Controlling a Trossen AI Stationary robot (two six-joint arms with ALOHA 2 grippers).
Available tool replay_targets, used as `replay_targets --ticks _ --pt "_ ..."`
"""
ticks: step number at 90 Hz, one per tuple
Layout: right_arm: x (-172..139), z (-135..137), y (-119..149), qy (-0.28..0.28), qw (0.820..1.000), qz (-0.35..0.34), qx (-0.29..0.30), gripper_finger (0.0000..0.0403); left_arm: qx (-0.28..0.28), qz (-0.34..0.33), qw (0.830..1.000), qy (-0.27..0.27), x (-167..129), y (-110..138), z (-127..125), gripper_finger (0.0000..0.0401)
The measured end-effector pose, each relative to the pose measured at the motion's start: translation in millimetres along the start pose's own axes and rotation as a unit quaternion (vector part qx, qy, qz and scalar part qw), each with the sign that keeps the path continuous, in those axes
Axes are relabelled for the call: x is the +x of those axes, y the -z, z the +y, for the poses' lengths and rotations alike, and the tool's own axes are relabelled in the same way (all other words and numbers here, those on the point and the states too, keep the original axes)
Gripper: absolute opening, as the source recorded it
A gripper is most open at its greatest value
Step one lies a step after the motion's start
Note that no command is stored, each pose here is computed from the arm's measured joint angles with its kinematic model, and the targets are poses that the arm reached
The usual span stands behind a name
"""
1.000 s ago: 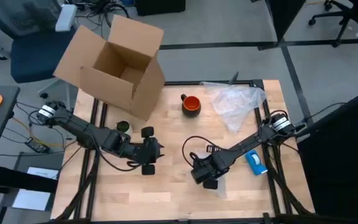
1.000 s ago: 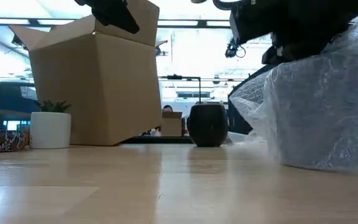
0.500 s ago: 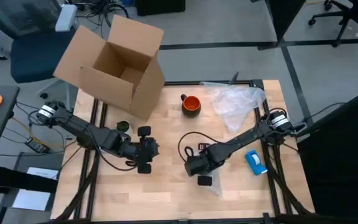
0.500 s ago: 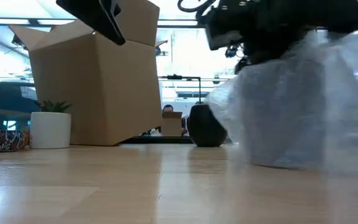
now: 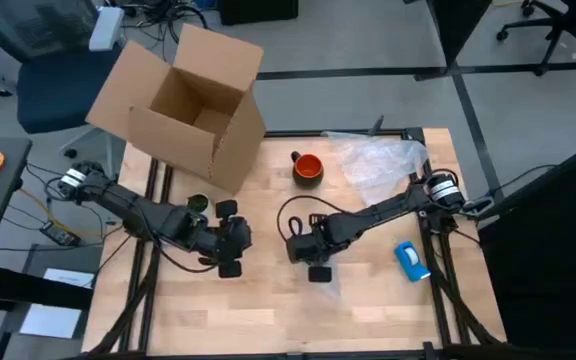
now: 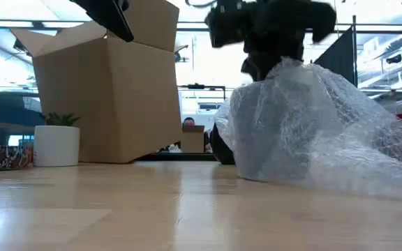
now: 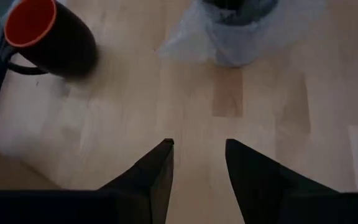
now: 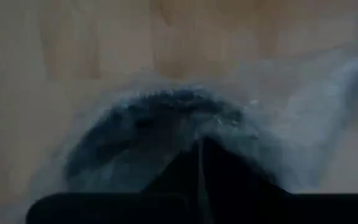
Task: Wrap mug
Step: Wrap the blue mug with bubble wrap
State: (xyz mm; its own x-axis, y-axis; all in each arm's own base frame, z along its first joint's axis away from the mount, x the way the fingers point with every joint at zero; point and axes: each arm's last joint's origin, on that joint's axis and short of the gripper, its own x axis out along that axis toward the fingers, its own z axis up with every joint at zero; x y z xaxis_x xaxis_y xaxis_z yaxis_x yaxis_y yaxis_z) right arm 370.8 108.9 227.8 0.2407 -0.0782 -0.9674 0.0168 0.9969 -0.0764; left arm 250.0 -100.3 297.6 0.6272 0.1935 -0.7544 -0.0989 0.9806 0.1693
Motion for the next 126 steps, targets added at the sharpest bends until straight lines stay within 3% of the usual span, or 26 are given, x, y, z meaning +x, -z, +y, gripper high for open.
replay_targets --ticks 13,25,51,62,77,101,126 --pt "-20 15 2 0.02 1.0 -0.003 -0.01 0.0 -0.007 -0.002 1.0 0.001 0 0 0 0.0129" --pt "-23 26 7 0.076 0.996 -0.018 -0.032 0.0 -0.01 -0.003 1.0 0.001 0 -1 0 0.0129" --pt "8 20 14 0.117 0.993 -0.026 -0.026 0.0 -0.013 -0.007 1.0 0.002 0 -1 0 0.0129" --pt "25 13 19 0.109 0.994 -0.024 -0.015 0.0 -0.012 -0.007 1.0 0.002 0 -1 0 0.0129" --pt "31 12 18 0.053 0.998 -0.024 -0.004 0.0 -0.013 -0.009 1.0 0.002 0 -2 0 0.0129" --pt "-1 30 5 0.008 0.999 -0.032 -0.023 0.0 -0.02 -0.023 1.0 0.006 0 -5 -1 0.0129" --pt "-25 39 1 0.094 0.992 -0.076 -0.038 0.0 -0.019 -0.022 1.0 0.006 0 -5 -1 0.0129"
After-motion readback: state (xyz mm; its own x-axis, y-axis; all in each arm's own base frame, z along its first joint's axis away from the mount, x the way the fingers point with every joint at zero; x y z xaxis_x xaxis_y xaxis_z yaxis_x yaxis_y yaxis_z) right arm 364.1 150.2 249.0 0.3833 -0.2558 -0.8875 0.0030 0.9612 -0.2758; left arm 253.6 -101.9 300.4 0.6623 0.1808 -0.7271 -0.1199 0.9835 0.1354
